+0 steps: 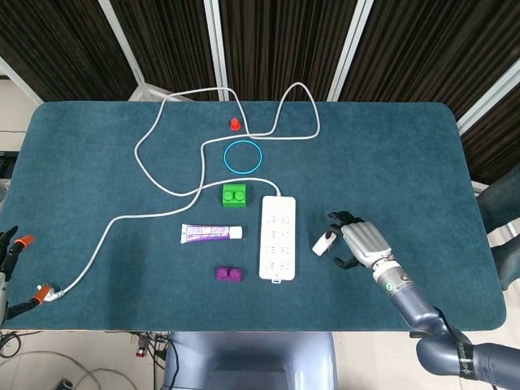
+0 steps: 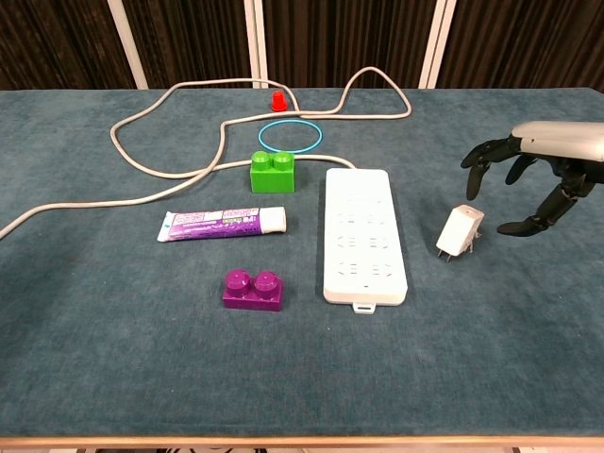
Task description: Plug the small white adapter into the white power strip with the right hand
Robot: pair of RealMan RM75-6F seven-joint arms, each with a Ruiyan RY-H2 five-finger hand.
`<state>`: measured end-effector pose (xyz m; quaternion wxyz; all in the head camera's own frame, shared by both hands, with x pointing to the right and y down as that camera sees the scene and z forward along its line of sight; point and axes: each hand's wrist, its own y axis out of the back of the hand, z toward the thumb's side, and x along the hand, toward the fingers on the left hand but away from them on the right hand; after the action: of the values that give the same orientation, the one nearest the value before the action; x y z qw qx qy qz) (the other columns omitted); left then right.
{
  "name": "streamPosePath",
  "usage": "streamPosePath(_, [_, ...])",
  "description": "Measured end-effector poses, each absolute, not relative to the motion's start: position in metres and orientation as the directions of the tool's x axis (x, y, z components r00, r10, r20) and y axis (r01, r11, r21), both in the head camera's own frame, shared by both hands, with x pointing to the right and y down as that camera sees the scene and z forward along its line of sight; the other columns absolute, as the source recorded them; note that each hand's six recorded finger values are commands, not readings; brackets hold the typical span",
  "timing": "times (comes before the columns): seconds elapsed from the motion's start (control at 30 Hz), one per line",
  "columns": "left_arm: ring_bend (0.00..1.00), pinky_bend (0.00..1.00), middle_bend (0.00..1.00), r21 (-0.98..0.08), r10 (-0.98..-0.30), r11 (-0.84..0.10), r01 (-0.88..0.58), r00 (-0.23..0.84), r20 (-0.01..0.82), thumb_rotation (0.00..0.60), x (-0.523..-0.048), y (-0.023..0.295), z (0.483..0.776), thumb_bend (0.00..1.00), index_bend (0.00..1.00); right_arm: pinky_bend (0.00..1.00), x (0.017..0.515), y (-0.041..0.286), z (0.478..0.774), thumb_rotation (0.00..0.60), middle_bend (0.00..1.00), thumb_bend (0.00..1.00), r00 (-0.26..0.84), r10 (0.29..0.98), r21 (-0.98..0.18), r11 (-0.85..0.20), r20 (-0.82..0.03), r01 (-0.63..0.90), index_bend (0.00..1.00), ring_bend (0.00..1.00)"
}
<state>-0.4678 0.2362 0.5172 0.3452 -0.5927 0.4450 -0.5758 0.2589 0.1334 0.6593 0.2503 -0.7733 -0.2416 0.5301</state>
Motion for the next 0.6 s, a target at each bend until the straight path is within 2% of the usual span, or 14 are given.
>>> streamPosePath(0.13, [0.00, 0.11, 0.00, -0.923, -0.926, -0.362, -0.132, -0.065, 0.373, 0.600, -0.469, 0.235, 0.517, 0.17, 0.17, 0.22, 0.261, 0.133, 0.658, 0.600, 0.13, 0.35, 0.311, 0.644, -0.646, -0.755, -0.699, 0.112, 0.38, 0.09])
streamPosePath(0.23, [0.00, 0.11, 0.00, -0.924, -0.927, -0.359, -0.132, -0.066, 0.369, 0.600, -0.470, 0.235, 0.516, 0.17, 0.17, 0.11, 0.262, 0.131, 0.656, 0.600, 0.13, 0.33, 0.310, 0.657, -0.661, -0.742, -0.687, 0.109, 0.28, 0.08])
streamPosePath(0.33, [0.00, 0.11, 0.00, -0.924, -0.927, -0.358, -0.132, -0.067, 0.369, 0.600, -0.470, 0.235, 0.516, 0.17, 0.17, 0.05, 0.262, 0.128, 0.654, 0.600, 0.13, 0.33, 0.325, 0.663, -0.678, -0.730, -0.674, 0.086, 0.23, 0.07])
streamPosePath(0.6, [0.00, 0.11, 0.00, -0.927, -0.927, -0.357, -0.117, -0.073, 0.367, 0.600, -0.470, 0.236, 0.516, 0.17, 0.17, 0.05, 0.265, 0.110, 0.648, 0.600, 0.13, 0.32, 0.425, 0.705, -0.769, -0.639, -0.568, 0.032, 0.21, 0.08])
